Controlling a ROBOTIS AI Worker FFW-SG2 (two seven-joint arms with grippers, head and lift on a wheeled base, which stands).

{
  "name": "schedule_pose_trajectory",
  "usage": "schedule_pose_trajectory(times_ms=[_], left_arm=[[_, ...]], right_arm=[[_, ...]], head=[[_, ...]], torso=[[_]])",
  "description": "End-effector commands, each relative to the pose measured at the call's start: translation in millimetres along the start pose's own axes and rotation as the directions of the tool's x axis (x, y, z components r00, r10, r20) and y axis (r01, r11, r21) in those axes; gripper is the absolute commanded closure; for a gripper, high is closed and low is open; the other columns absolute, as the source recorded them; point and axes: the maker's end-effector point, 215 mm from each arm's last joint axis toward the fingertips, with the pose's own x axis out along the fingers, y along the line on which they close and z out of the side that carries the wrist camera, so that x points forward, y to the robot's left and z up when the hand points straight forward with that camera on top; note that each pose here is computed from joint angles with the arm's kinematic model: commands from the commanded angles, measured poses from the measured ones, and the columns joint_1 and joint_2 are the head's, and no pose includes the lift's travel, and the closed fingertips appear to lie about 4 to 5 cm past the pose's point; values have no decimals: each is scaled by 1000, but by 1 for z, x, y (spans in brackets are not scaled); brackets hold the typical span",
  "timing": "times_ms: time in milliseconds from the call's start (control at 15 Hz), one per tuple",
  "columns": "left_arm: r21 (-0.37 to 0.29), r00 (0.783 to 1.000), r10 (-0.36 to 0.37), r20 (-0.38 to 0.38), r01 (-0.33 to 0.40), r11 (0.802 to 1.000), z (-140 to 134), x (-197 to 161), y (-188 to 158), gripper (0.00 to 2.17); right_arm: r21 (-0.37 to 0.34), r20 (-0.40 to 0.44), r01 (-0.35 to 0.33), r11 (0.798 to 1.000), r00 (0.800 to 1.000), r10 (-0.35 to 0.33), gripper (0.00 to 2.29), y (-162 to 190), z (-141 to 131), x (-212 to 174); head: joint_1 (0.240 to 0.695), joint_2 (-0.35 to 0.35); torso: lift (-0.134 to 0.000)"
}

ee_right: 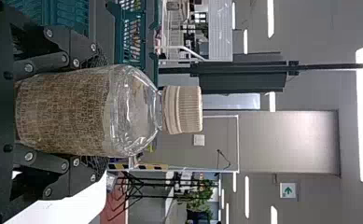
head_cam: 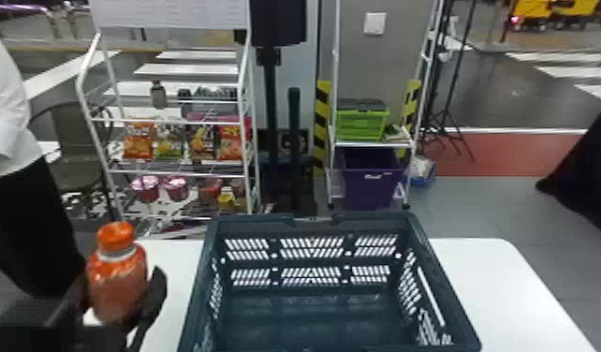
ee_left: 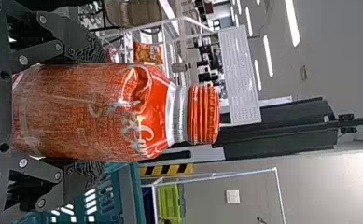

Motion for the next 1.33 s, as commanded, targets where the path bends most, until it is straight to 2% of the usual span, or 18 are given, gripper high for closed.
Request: schedule_pose_trajectory(times_ms=[0,133,267,400,467,533,600,667,800,933,1133,1200,1267], left_arm=[[31,997,-55,-59,57,998,12,32,-7,2152],[43,985,-147,-95,151,988,19,53,-35,2152],[70,957,-259,-128,269,961,24,69,-78,2152],[76,917,-370,-150,384,920,23,81,-121,2148],[88,884,-425,-194,447,890,16,85,-145,2148],[96,841,-476,-257,512,854,6,88,-166,2148],[105,808,-514,-289,560,822,1,91,-182,2148],[110,766,-544,-343,608,786,-9,93,-197,2148],[117,685,-582,-438,685,719,-27,90,-221,2148],[128,600,-583,-548,749,650,-48,86,-240,2148],[103,518,-578,-630,794,600,-70,96,-250,2148],[105,492,-573,-656,811,576,-77,95,-257,2148],[106,476,-562,-676,819,565,-85,95,-261,2148]], right_arm=[[-3,-11,13,1000,1000,-13,1730,-3,-2,-4],[-12,-12,12,1000,1000,-12,1730,-4,-2,-9],[-14,-11,12,1000,1000,-12,1730,-4,-2,-12],[-19,-7,11,1000,1000,-11,1730,-3,-1,-15],[-23,-6,9,1000,1000,-9,1730,-3,-1,-15],[-26,-7,5,1000,1000,-5,1730,-1,-1,-16],[-28,-9,5,1000,1000,-5,1730,-2,-2,-17],[-28,-9,4,1000,1000,-4,1730,-1,-2,-18],[-32,-5,3,999,1000,-3,1730,-1,-2,-20],[-36,8,-9,999,1000,9,1730,2,0,-22],[-46,30,-18,999,999,19,1730,3,4,-27],[-45,27,-18,999,999,19,1730,3,3,-28],[-48,35,-17,999,999,19,1730,3,4,-30]], head=[[499,0],[499,0],[499,0],[499,0],[499,0],[499,0],[499,0],[499,0],[499,0],[499,0],[499,0],[499,0],[499,0]], torso=[[0],[0],[0],[0],[0],[0],[0],[0],[0],[0],[0],[0],[0]])
